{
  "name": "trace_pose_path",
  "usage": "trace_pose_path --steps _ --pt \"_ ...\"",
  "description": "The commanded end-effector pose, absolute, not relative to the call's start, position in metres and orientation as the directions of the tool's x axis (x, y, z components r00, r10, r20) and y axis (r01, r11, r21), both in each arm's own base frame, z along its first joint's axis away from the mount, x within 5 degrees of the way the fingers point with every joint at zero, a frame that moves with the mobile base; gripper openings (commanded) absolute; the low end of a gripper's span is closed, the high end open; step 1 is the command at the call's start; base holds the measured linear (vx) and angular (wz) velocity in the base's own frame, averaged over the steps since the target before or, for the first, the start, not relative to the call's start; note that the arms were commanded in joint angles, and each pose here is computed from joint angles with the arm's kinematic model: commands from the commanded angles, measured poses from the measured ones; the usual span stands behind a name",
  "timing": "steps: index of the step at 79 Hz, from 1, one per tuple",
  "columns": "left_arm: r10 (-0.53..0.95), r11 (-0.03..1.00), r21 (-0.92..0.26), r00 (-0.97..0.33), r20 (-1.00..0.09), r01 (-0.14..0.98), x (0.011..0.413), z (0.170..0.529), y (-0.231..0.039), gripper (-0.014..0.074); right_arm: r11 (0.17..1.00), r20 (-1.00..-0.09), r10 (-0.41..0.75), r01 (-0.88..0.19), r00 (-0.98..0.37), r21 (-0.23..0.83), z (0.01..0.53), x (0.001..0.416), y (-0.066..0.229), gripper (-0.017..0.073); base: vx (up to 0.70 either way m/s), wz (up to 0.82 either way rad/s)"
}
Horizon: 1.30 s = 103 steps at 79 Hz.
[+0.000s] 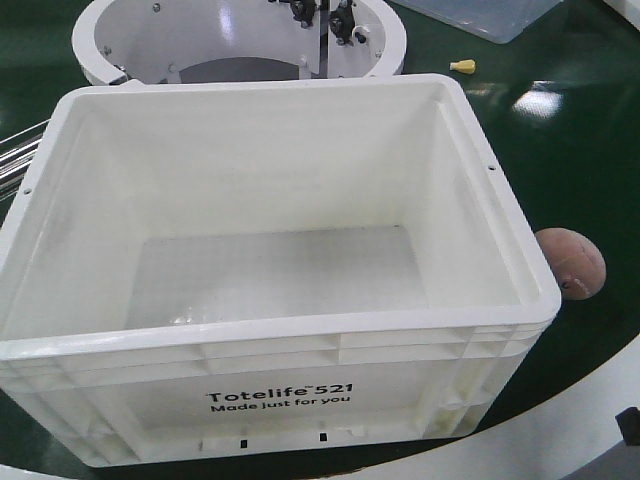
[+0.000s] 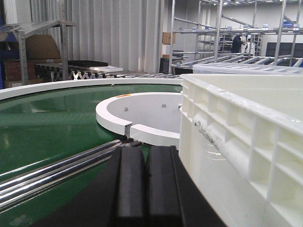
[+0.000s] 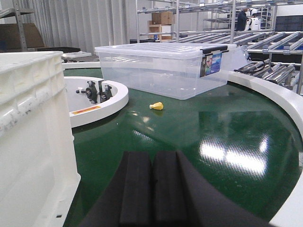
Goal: Place moving items into box and shelve
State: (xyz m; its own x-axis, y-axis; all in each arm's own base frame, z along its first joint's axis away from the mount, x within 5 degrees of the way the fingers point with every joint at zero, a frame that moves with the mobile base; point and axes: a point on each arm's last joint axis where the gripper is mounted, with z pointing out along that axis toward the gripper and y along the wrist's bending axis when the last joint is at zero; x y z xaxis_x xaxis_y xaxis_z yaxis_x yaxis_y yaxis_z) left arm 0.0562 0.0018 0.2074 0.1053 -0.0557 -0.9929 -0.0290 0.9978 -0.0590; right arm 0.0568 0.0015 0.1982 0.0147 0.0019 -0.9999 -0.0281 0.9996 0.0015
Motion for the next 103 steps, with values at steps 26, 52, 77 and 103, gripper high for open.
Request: trace_pose_path --steps 26,52,77,103 --pt "-0.059 0.998 -0.063 0.223 -0.973 -0.010 0.052 0.224 0.001 -0.0006 1.000 -0.994 -0.009 -0.027 0.108 -0.012 0.207 0.056 0.002 -0.0009 0.00 0.00" --pt "-0.053 0.998 -0.059 0.366 -0.929 -0.004 0.036 0.280 0.000 -0.0003 0.999 -0.942 -0.010 -0.026 0.334 -0.020 0.265 0.043 0.002 -0.0006 0.00 0.00" --pt "0.086 0.993 0.058 0.301 -0.950 -0.099 0.040 0.387 0.005 -0.0003 1.000 -0.978 -0.021 -0.013 0.205 -0.025 0.367 0.064 0.001 -0.0005 0.00 0.00" --pt "0.046 0.993 0.037 0.082 -0.996 -0.112 0.120 0.427 0.011 0.0006 1.000 -0.996 0.017 -0.026 0.089 0.015 0.419 0.161 0.004 -0.0005 0.00 0.00"
